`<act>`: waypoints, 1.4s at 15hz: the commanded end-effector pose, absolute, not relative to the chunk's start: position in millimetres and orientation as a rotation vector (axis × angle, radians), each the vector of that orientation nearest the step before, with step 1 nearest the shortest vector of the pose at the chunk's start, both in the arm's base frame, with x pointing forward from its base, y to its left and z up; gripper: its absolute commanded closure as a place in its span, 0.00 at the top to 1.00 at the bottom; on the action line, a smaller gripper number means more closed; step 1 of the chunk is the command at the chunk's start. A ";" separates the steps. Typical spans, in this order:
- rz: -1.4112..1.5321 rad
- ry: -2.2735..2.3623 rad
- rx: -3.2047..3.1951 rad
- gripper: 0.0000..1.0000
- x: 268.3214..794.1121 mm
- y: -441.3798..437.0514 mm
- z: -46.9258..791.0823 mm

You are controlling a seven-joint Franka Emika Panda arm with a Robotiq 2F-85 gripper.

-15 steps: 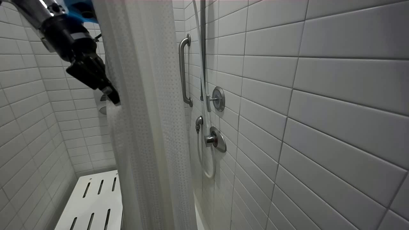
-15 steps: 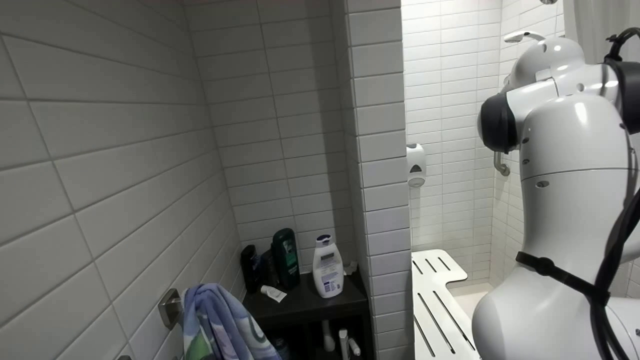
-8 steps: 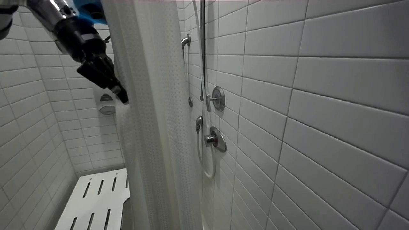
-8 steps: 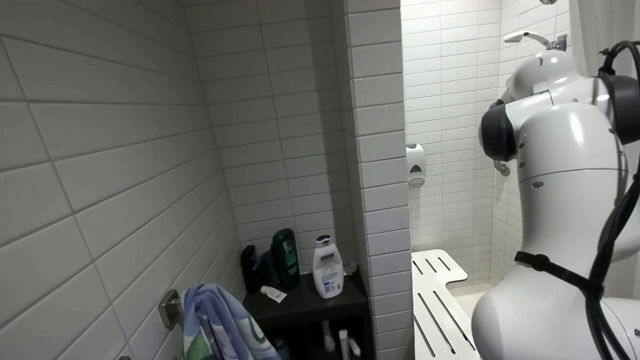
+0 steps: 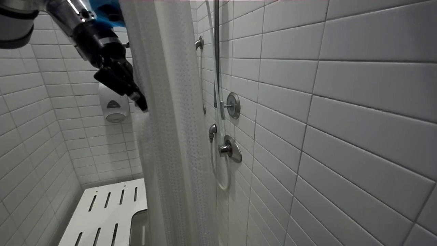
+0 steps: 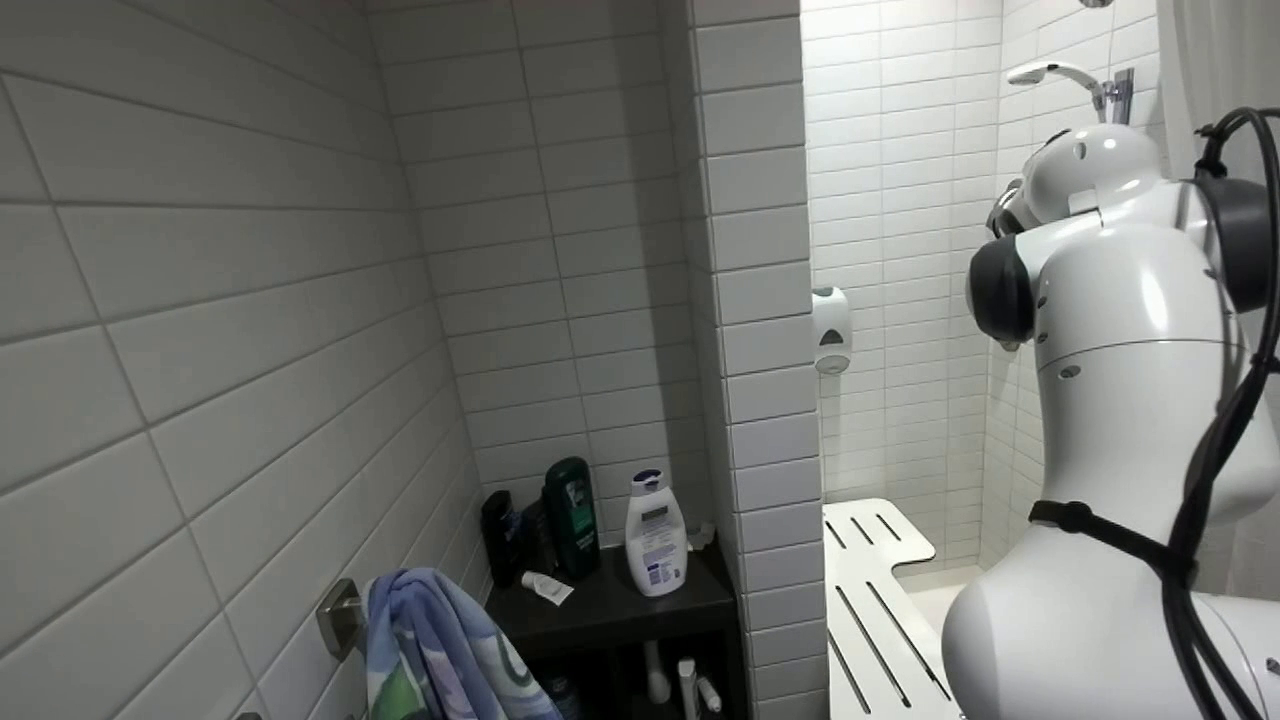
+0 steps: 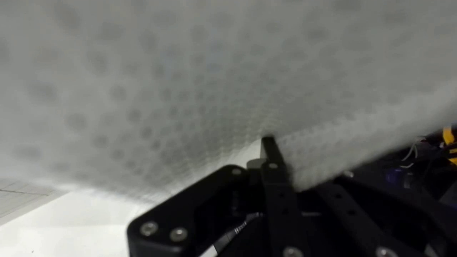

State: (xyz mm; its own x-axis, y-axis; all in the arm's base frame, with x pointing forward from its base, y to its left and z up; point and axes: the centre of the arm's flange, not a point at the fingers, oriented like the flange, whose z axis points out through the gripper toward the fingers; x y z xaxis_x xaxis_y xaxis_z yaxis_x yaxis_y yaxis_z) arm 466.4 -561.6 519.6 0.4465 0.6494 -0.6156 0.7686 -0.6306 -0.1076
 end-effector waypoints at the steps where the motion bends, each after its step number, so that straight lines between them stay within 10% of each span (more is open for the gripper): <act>1: -0.947 1.171 2.572 0.00 480.9 -590.4 519.9; 21: -0.973 0.867 2.620 0.00 491.8 -643.7 516.4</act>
